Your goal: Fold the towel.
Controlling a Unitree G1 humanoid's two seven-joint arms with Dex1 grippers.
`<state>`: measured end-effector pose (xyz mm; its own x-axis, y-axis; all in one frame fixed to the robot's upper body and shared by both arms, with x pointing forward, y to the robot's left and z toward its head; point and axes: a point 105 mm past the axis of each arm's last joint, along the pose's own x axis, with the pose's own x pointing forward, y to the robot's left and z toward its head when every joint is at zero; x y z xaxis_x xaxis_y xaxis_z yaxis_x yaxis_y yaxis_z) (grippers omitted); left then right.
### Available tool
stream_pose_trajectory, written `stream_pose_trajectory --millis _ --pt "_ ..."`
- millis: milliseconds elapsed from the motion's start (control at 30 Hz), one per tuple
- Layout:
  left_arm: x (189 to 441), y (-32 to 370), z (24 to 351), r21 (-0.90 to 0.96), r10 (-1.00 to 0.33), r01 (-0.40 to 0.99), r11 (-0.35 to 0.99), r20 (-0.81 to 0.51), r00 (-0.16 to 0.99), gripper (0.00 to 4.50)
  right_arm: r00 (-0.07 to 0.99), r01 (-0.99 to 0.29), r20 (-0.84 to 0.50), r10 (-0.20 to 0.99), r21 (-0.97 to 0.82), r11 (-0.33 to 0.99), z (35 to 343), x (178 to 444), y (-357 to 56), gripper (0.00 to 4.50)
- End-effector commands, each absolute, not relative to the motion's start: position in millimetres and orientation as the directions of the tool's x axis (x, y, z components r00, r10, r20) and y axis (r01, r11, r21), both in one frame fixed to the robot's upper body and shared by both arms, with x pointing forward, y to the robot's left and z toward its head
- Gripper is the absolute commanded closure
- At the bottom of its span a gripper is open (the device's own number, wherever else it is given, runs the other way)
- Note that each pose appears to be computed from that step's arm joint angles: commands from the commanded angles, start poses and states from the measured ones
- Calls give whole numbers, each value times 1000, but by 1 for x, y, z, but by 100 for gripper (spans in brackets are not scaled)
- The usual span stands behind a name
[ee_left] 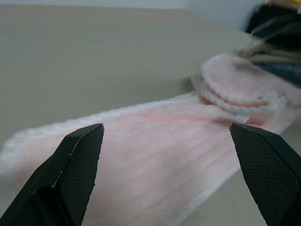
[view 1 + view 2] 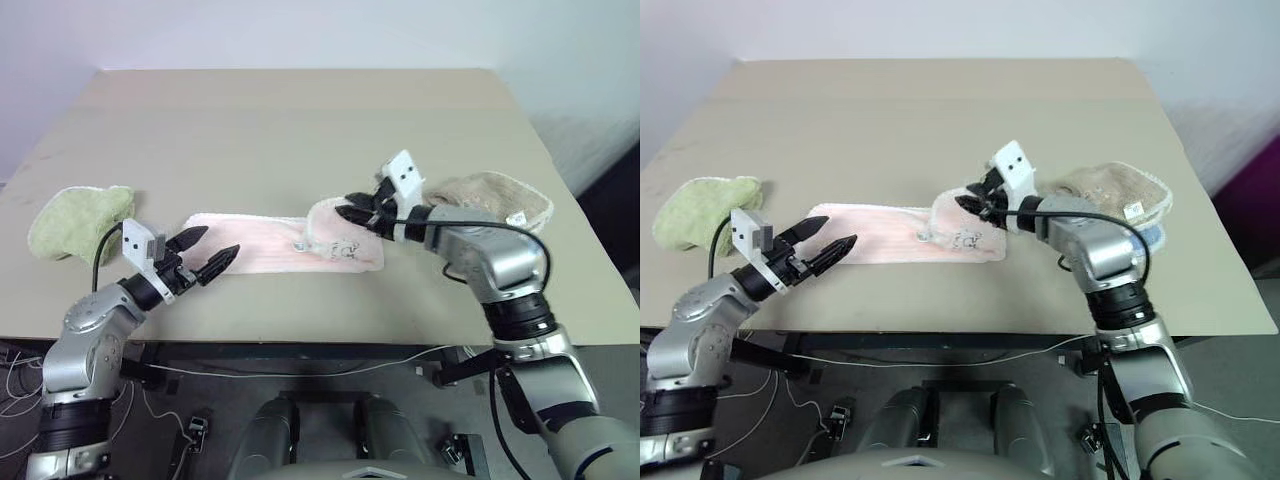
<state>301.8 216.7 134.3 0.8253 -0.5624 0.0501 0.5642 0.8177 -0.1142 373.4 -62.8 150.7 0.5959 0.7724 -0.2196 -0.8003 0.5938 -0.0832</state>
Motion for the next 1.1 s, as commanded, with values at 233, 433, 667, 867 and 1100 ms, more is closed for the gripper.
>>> stream_pose_trajectory --millis 233,433,667,867,1100 --pt "280 220 136 -383 -371 375 844 89 925 0 544 -837 -343 766 -154 525 78 376 -46 449" --pt "268 229 124 -492 -250 229 840 22 968 0 502 -860 -148 852 -194 473 133 369 -39 449" --pt "263 243 113 -664 -106 62 745 -25 994 0 436 -857 22 900 -294 422 207 347 -53 449" --pt "274 249 117 -823 -32 -8 568 -32 999 0 451 -840 37 892 -319 439 217 345 -61 449" --pt "294 255 101 -880 -16 -133 455 -158 987 0 482 -818 72 873 -321 478 223 347 -62 449"
